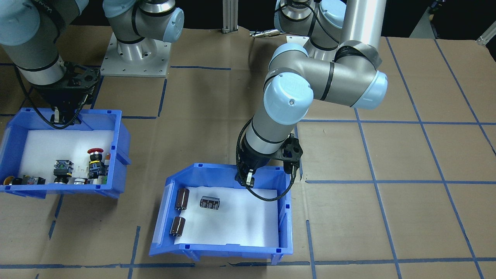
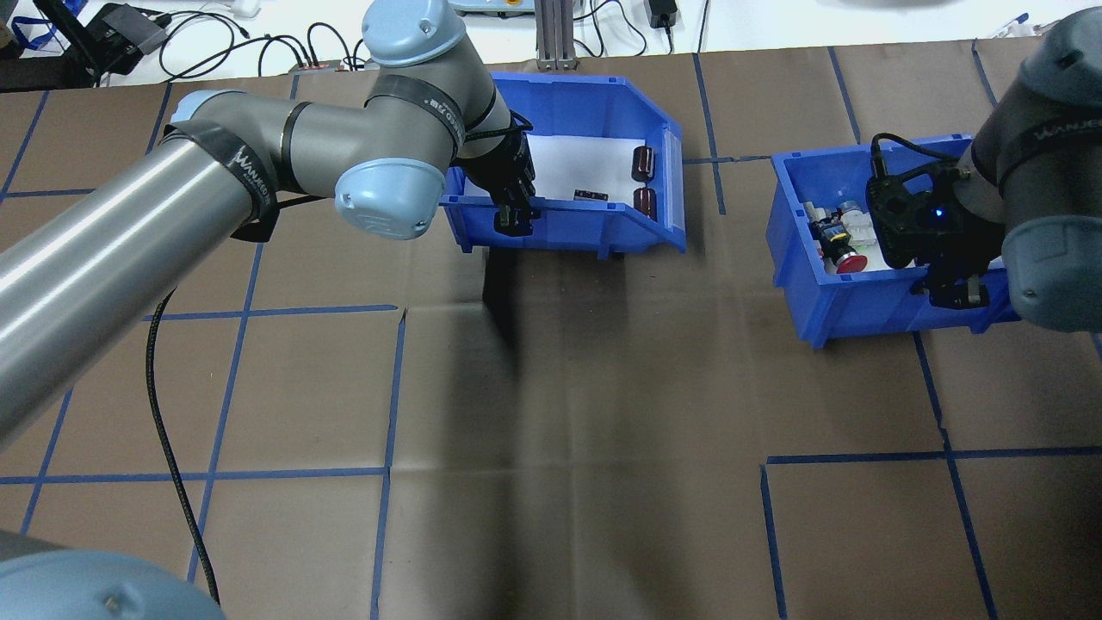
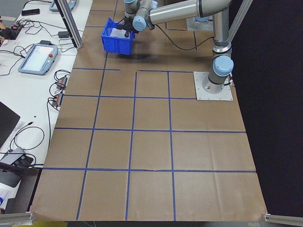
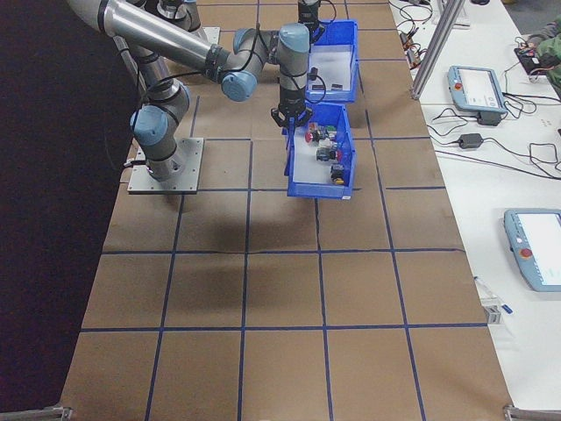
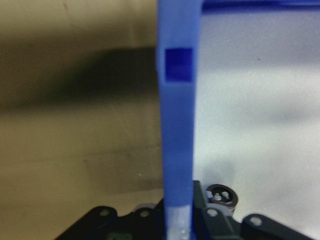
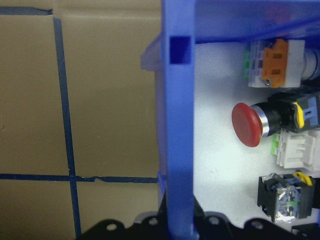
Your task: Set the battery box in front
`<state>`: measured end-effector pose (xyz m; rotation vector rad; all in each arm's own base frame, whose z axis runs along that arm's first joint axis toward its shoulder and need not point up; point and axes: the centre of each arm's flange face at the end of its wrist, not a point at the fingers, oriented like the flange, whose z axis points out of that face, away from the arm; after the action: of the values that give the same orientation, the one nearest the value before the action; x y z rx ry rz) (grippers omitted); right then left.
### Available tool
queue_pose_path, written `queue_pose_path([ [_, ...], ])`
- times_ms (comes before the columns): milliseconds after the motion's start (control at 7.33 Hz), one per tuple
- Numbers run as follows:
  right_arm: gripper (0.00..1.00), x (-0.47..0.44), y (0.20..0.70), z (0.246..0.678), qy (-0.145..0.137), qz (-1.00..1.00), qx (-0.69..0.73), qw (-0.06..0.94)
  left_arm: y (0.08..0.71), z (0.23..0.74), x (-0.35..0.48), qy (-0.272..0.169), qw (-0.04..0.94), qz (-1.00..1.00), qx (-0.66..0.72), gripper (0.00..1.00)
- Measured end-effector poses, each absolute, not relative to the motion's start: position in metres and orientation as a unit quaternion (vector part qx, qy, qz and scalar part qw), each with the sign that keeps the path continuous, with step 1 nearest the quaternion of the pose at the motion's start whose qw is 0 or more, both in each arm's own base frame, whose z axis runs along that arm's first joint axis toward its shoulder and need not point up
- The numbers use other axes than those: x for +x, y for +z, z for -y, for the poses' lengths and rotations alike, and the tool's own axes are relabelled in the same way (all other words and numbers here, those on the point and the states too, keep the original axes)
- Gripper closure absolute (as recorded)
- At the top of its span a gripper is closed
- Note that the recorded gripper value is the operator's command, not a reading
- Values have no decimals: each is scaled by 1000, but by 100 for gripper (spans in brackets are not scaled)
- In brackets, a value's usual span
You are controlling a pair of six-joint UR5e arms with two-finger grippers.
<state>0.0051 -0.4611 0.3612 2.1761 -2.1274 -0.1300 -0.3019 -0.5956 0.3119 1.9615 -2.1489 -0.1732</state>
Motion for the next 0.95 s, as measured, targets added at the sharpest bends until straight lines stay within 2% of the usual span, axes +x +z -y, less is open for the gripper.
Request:
queue_pose_path([
  [955,95,8,353,455,-49,697,714,37,274,620,-303,-66,119,699,702,91],
])
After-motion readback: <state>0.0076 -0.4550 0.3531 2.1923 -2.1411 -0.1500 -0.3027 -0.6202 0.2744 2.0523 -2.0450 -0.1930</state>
